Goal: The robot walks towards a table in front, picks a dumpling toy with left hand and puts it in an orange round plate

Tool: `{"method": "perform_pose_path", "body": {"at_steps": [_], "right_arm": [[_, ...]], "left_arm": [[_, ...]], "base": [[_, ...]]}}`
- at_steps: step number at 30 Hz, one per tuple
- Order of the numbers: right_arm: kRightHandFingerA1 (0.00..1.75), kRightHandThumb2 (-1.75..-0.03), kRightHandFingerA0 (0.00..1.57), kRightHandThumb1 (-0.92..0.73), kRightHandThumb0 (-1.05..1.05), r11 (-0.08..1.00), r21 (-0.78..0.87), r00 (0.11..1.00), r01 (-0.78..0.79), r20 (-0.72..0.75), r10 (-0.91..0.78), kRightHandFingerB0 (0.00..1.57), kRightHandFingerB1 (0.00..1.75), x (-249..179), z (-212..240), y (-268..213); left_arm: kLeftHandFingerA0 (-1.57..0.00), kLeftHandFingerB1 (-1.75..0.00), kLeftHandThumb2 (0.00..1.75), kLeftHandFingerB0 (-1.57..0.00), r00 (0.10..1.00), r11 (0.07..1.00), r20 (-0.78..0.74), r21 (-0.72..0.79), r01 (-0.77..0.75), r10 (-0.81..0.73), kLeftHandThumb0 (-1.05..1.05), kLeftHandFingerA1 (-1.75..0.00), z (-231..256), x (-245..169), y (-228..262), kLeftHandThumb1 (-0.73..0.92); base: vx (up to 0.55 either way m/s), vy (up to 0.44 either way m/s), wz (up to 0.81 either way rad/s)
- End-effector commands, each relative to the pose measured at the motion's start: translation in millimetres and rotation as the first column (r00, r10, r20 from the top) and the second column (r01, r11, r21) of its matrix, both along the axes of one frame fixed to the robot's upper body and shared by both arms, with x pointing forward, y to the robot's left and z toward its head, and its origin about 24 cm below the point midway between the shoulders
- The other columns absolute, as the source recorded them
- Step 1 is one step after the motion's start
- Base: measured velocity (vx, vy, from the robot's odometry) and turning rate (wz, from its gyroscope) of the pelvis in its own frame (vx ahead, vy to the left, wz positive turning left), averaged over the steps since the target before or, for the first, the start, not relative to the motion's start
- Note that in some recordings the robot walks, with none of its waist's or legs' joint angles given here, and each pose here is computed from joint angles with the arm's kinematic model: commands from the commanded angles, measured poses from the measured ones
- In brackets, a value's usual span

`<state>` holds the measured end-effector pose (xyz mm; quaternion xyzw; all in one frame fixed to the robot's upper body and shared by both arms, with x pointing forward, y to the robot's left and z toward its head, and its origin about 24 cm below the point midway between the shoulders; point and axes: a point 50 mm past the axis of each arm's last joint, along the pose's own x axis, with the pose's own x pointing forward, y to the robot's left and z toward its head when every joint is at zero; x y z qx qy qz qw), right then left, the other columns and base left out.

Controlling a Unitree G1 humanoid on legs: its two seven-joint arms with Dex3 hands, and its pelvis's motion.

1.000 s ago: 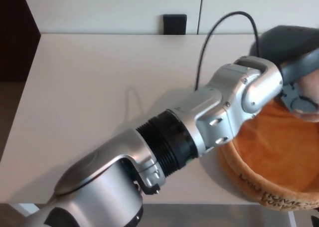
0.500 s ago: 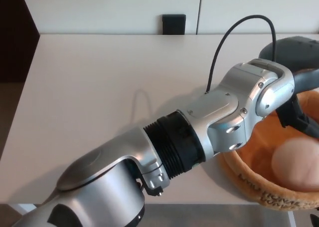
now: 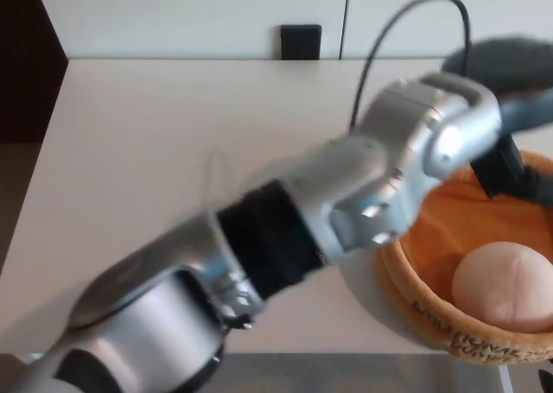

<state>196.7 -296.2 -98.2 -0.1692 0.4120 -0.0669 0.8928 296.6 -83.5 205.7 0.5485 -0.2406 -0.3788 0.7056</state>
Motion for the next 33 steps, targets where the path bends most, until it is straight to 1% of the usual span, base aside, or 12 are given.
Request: {"method": "perform_pose_path", "body": {"at_steps": [1, 2, 3, 7, 8, 15, 16, 17, 20, 29, 30, 33], "right_arm": [[0.48, -0.55, 0.73, -0.54, -0.16, 1.000, -0.014, 1.000, 0.009, -0.028, -0.009, 0.41, 0.36, -9.7, -3.6, -4.2], [0.84, -0.56, 0.86, -0.56, -0.16, 1.000, -0.020, 0.999, 0.009, -0.040, -0.009, 0.40, 0.36, -12.8, -4.9, -5.2], [0.84, -0.56, 0.86, -0.56, -0.16, 1.000, -0.020, 0.999, 0.010, -0.045, -0.011, 0.40, 0.36, -14.5, -5.5, -5.8], [0.63, -0.56, 0.83, -0.54, -0.15, 0.999, -0.034, 0.998, 0.013, -0.065, -0.015, 0.42, 0.37, -23.6, -9.2, -7.5], [0.60, -0.56, 0.84, -0.53, -0.16, 0.999, -0.033, 0.997, 0.013, -0.076, -0.016, 0.41, 0.36, -26.5, -10.8, -7.1], [0.48, -0.56, 0.80, -0.53, -0.17, 0.999, -0.031, 0.995, 0.018, -0.095, -0.021, 0.42, 0.36, -33.8, -15.0, -5.7], [0.50, -0.57, 0.78, -0.55, -0.15, 0.999, -0.024, 0.995, 0.030, -0.091, -0.032, 0.40, 0.36, -34.2, -14.6, -6.8], [0.50, -0.59, 0.76, -0.54, -0.22, 0.999, -0.024, 0.995, 0.037, -0.090, -0.039, 0.41, 0.38, -35.8, -14.9, -7.8], [0.50, -0.59, 0.76, -0.54, -0.22, 0.999, -0.026, 0.995, 0.043, -0.091, -0.045, 0.41, 0.38, -38.0, -15.4, -8.7], [0.49, -0.60, 0.72, -0.54, -0.23, 0.999, -0.034, 0.992, 0.025, -0.127, -0.029, 0.41, 0.38, -49.5, -20.0, -8.7], [0.57, -0.56, 0.82, -0.54, -0.18, 0.999, -0.034, 0.991, 0.028, -0.128, -0.032, 0.41, 0.37, -51.9, -20.7, -8.9], [0.57, -0.56, 0.82, -0.54, -0.18, 0.999, -0.033, 0.991, 0.032, -0.129, -0.036, 0.41, 0.37, -55.4, -21.7, -9.4]], "left_arm": [[-0.02, -0.07, 0.94, 0.00, 0.986, 0.982, 0.167, -0.177, 0.061, -0.032, -0.96, -0.01, 61.7, -23.9, 61.7, 0.56], [-0.09, -0.10, 0.85, -0.02, 0.973, 0.972, 0.227, -0.217, 0.085, -0.035, -0.83, -0.17, 69.9, -38.8, 80.8, 0.52], [-0.09, -0.10, 0.85, -0.02, 0.965, 0.970, 0.260, -0.224, 0.097, -0.037, -0.83, -0.17, 72.2, -46.2, 89.3, 0.52], [-0.08, -0.27, 0.79, 0.00, 0.945, 0.948, 0.322, -0.282, 0.147, -0.051, -0.65, -0.40, 70.0, -81.9, 132.6, 0.42], [0.00, -0.50, 0.87, 0.00, 0.947, 0.938, 0.319, -0.313, 0.149, -0.044, -0.35, -0.49, 66.1, -94.7, 149.7, 0.28], [0.00, -0.50, 0.89, 0.00, 0.954, 0.929, 0.299, -0.346, 0.128, -0.020, -0.34, -0.49, 52.6, -135.4, 191.3, 0.32], [-0.20, -0.31, 0.55, -0.16, 0.974, 0.933, 0.227, -0.346, 0.104, -0.024, -0.52, -0.35, 34.4, -144.9, 206.9, 0.51], [-0.06, -0.50, 0.88, -0.06, 0.993, 0.945, 0.117, -0.324, 0.046, -0.009, -0.30, -0.51, 12.3, -159.8, 224.4, 0.31], [-0.06, -0.50, 0.88, -0.06, 1.000, 0.962, -0.023, -0.270, -0.024, 0.018, -0.30, -0.51, -8.8, -186.0, 243.1, 0.31], [-0.09, -0.50, 0.86, -0.09, 0.814, 0.828, -0.447, -0.236, -0.508, 0.372, -0.28, -0.52, -86.9, -233.3, 332.0, 0.26], [-0.32, -0.32, 0.53, -0.30, 0.789, 0.810, -0.479, -0.234, -0.538, 0.385, -0.50, -0.34, -92.3, -237.1, 338.1, 0.44], [-0.32, -0.32, 0.53, -0.30, 0.749, 0.782, -0.526, -0.229, -0.580, 0.402, -0.50, -0.34, -99.6, -244.7, 347.4, 0.44]], "base": [[0.00, 0.000, 0.00], [0.00, 0.000, 0.00], [0.00, 0.000, 0.00], [0.00, 0.000, 0.00], [0.00, 0.000, 0.00], [0.00, 0.000, 0.00], [0.00, 0.000, 0.00], [0.00, 0.000, 0.00], [0.00, 0.000, 0.02], [0.00, 0.000, 0.00], [0.00, 0.000, 0.00], [0.00, 0.000, 0.00]]}}
